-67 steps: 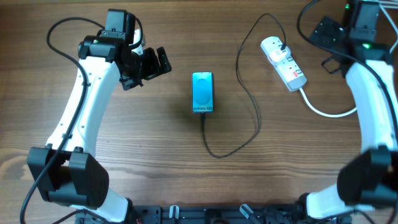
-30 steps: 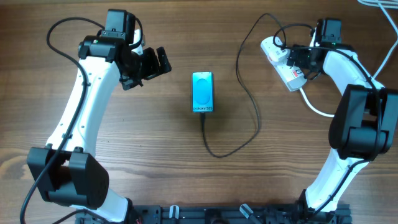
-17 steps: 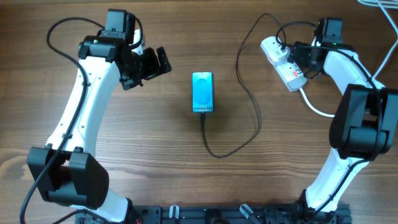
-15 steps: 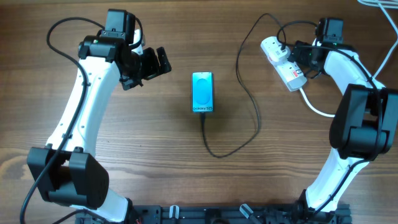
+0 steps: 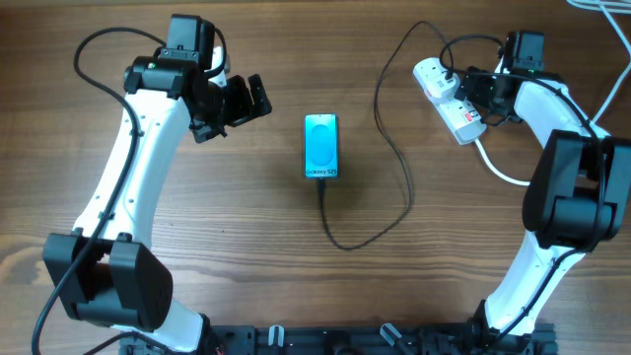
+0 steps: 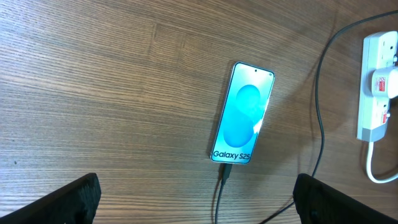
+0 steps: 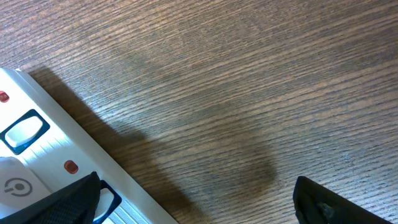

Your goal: Plug charger to phone and switch on socket

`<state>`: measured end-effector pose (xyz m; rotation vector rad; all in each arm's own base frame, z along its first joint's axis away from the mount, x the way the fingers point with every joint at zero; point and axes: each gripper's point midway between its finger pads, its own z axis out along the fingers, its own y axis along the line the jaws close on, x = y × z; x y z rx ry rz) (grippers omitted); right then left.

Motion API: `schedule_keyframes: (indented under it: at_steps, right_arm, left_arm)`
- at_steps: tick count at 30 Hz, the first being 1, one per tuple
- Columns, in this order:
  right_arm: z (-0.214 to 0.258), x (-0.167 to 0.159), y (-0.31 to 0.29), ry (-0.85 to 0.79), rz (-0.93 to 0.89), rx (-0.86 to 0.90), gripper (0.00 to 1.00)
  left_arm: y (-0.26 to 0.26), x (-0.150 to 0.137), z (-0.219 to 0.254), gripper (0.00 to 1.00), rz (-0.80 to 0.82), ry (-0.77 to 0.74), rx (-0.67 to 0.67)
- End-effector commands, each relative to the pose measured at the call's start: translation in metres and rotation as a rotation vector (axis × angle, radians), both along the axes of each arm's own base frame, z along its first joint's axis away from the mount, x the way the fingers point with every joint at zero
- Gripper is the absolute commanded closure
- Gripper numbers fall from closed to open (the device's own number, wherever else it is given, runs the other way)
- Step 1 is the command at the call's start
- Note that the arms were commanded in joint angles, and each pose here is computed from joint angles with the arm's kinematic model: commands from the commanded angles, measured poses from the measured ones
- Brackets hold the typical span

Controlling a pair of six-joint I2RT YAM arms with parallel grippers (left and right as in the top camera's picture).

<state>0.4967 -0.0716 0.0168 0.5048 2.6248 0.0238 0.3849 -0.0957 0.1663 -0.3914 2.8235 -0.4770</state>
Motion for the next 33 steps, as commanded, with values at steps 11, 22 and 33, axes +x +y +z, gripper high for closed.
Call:
schedule_keyframes:
  at_steps: [11, 22, 33]
  right_arm:
    - [-0.025, -0.02, 0.024, 0.1, 0.097, 0.1, 0.0]
    - [-0.023, -0.021, 0.031, 0.096, 0.112, 0.137, 0.0]
    - [0.107, -0.012, 0.004, -0.152, -0.045, 0.015, 0.0]
  left_arm:
    - [0.002, 0.001, -0.002, 0.0, 0.016, 0.005, 0.006]
    - [0.002, 0.001, -0.002, 0.0, 0.015, 0.005, 0.006]
    - [0.002, 0.001, -0.002, 0.0, 0.015, 0.005, 0.006]
